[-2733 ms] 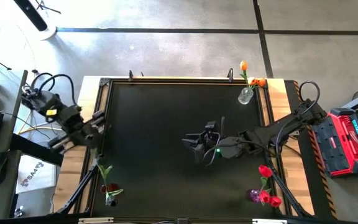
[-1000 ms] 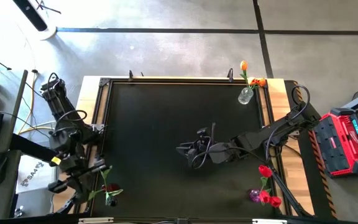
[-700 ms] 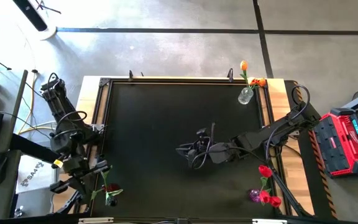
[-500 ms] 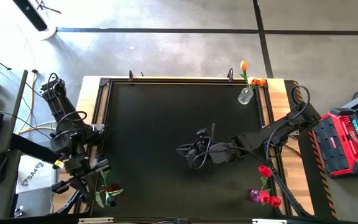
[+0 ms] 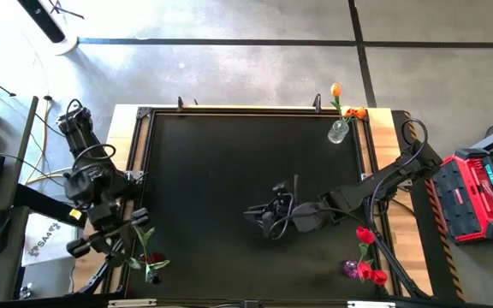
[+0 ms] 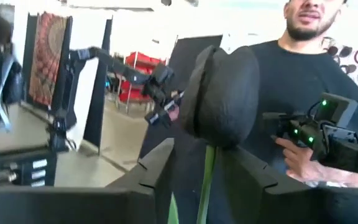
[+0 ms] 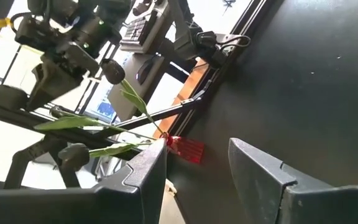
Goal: Sort flowers into vase by color
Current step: Put the black tulip into the red flower vase
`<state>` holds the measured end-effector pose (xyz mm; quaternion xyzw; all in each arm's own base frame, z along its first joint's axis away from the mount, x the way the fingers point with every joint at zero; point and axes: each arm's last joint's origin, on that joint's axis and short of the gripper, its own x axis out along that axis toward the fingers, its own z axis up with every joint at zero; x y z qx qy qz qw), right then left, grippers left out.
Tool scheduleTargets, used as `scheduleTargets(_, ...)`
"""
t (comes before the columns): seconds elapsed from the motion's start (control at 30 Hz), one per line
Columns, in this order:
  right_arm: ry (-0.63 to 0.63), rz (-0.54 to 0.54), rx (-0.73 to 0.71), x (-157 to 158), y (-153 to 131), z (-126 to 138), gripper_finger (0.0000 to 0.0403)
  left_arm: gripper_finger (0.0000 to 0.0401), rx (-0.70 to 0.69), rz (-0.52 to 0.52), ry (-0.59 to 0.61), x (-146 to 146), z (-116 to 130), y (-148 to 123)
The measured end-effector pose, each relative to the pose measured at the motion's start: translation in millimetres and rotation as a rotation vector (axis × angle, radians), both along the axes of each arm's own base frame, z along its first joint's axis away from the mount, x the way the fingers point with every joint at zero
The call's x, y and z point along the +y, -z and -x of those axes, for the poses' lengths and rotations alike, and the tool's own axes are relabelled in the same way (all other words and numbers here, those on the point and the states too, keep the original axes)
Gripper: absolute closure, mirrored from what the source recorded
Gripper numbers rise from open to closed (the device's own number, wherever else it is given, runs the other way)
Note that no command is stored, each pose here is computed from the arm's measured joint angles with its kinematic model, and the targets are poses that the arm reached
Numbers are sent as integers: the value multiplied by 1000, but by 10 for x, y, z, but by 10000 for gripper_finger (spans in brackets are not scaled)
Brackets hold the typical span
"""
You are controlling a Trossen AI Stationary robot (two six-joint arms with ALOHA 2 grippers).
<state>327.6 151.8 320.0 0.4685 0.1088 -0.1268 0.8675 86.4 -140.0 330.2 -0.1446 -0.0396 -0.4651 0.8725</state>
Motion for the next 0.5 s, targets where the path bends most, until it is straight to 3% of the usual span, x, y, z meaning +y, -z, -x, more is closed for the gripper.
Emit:
scheduleTargets(0.27,15,-15,-5,1,-2,1,240,213,68,57,-8,-1,-9,-4)
scheduleTargets(0.5,34,-32,-55,-60,-51,-45,240,157,226,213,-80,25,-36,-21)
